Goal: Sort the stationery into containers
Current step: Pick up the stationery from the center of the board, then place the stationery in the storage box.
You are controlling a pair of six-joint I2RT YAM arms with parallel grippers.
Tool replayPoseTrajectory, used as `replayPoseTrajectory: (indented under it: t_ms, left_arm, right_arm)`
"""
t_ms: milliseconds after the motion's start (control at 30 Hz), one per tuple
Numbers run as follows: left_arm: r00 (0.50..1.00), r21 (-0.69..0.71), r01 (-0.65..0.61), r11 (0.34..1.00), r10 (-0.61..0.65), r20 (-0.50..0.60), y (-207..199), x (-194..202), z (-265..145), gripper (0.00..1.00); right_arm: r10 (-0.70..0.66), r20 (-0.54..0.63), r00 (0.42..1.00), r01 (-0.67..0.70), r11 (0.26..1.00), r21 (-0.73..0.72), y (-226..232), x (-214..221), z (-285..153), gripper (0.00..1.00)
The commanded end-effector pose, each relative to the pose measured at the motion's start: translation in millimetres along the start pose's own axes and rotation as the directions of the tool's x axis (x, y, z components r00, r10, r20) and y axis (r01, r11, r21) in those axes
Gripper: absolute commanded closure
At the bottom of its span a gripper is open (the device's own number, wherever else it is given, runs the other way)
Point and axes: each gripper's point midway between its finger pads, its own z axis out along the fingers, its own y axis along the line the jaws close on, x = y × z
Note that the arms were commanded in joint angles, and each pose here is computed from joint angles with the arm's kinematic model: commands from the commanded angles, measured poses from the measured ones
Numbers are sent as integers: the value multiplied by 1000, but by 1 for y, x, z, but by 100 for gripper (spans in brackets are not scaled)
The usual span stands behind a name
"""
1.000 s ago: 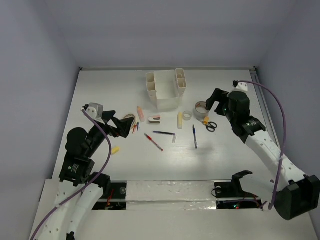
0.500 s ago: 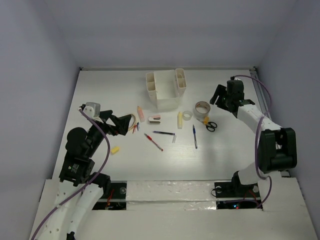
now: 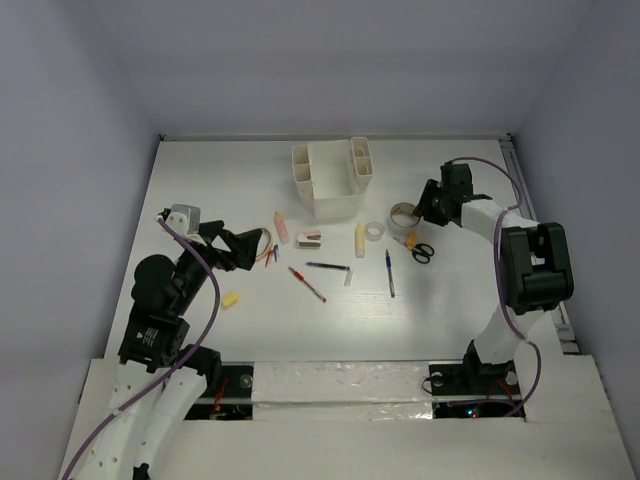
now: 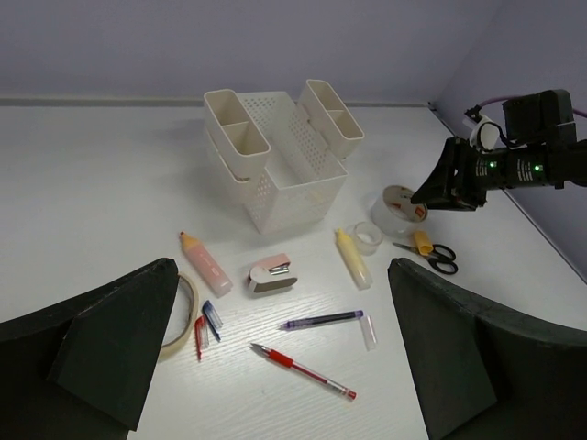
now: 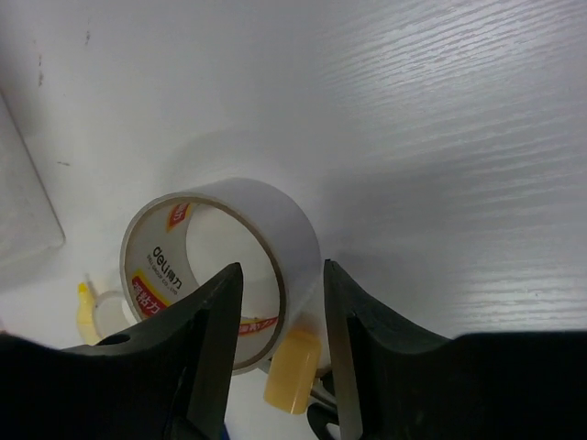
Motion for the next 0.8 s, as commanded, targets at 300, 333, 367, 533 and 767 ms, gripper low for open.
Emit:
replayPoseTrajectory:
  t_ms: [300, 333, 367, 533, 767]
  left_arm:
    - [998, -23, -3, 1000, 5, 69, 0, -25, -2, 1]
    - [998, -28, -3, 1000, 4, 69, 1, -24, -2, 1]
    - [998, -31, -1, 1000, 3, 70, 1, -25, -2, 1]
    - [996, -49, 21, 999, -17, 84, 4, -27, -2, 1]
    - [996, -75, 43, 996, -37, 81, 9, -24, 0, 1]
  right_arm:
    - [-4, 72, 997, 6, 1000, -24, 13, -30, 9, 80]
    - [-10, 74, 997, 11, 1000, -14, 12, -31, 10, 83]
    - [-13, 73, 997, 14, 1000, -11, 12, -32, 10, 86]
    - [-21, 100, 995, 22, 1000, -11, 17, -48, 4, 100]
    - [-22, 275, 961, 63, 988, -139, 61, -102, -59, 100]
